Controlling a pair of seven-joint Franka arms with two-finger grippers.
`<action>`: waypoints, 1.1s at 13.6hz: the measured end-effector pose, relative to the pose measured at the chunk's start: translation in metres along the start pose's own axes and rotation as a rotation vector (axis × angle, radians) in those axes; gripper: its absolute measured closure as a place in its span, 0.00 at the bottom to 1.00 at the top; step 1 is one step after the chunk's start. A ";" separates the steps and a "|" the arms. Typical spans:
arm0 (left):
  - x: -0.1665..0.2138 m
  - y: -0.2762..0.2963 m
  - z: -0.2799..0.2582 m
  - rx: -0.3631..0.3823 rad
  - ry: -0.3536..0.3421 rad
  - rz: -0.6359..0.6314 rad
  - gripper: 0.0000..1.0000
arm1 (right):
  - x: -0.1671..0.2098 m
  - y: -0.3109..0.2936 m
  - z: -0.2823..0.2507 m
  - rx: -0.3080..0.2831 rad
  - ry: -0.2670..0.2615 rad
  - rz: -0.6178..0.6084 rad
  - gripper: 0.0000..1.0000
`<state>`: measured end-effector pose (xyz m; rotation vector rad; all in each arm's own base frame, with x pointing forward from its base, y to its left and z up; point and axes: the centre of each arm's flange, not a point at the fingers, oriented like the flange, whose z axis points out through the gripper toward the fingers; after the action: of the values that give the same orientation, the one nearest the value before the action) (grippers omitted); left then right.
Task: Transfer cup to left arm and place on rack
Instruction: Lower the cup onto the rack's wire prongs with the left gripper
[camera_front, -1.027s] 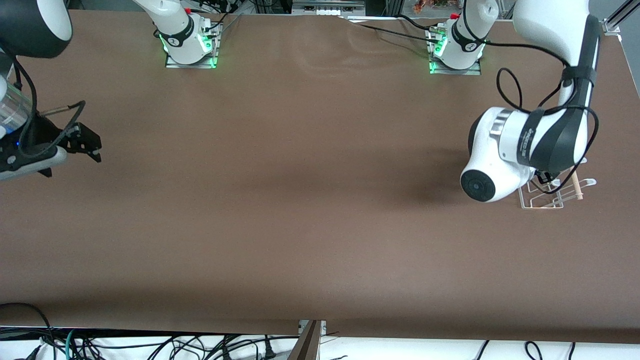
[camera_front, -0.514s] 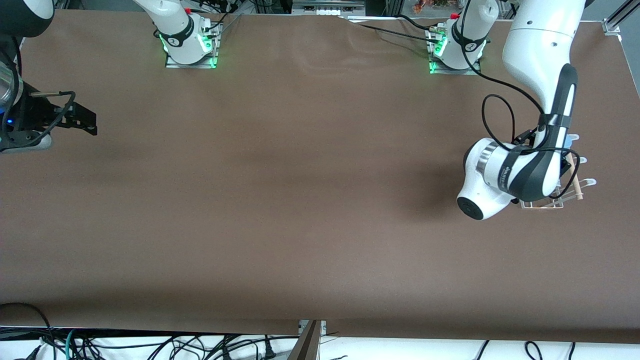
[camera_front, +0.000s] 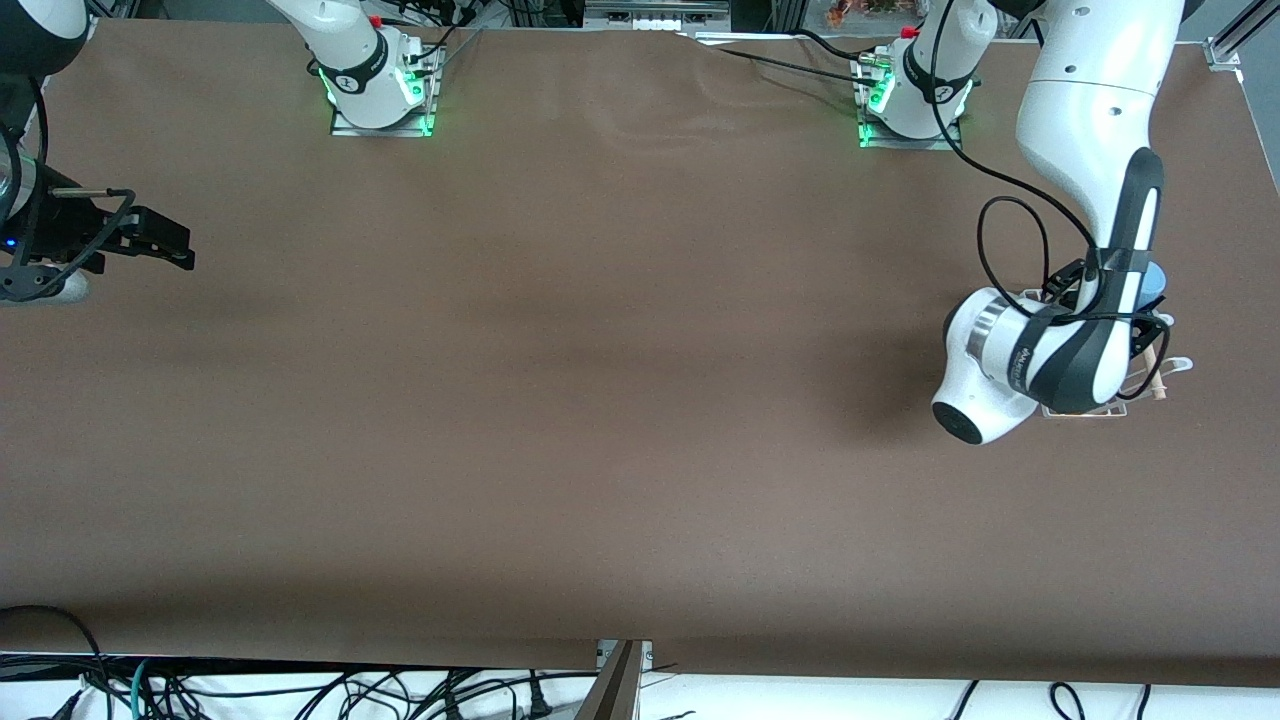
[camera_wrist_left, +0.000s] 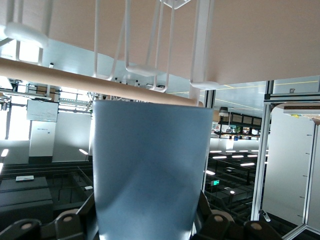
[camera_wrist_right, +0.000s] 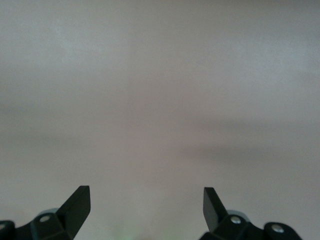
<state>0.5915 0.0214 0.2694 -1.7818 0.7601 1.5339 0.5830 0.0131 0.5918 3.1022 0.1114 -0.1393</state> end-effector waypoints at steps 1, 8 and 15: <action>0.001 -0.005 0.005 -0.008 0.005 -0.001 0.26 | 0.000 0.000 0.000 0.000 0.000 0.000 0.00; 0.005 -0.012 0.009 -0.001 0.039 -0.002 0.26 | 0.000 0.000 0.000 0.004 0.001 0.003 0.00; 0.018 -0.018 0.019 0.000 0.056 0.011 0.26 | 0.000 0.000 0.000 0.004 0.002 0.004 0.00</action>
<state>0.5963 0.0476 0.2512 -1.8307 0.7985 1.4966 0.5832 0.0132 0.5919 3.1066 0.1056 -0.1367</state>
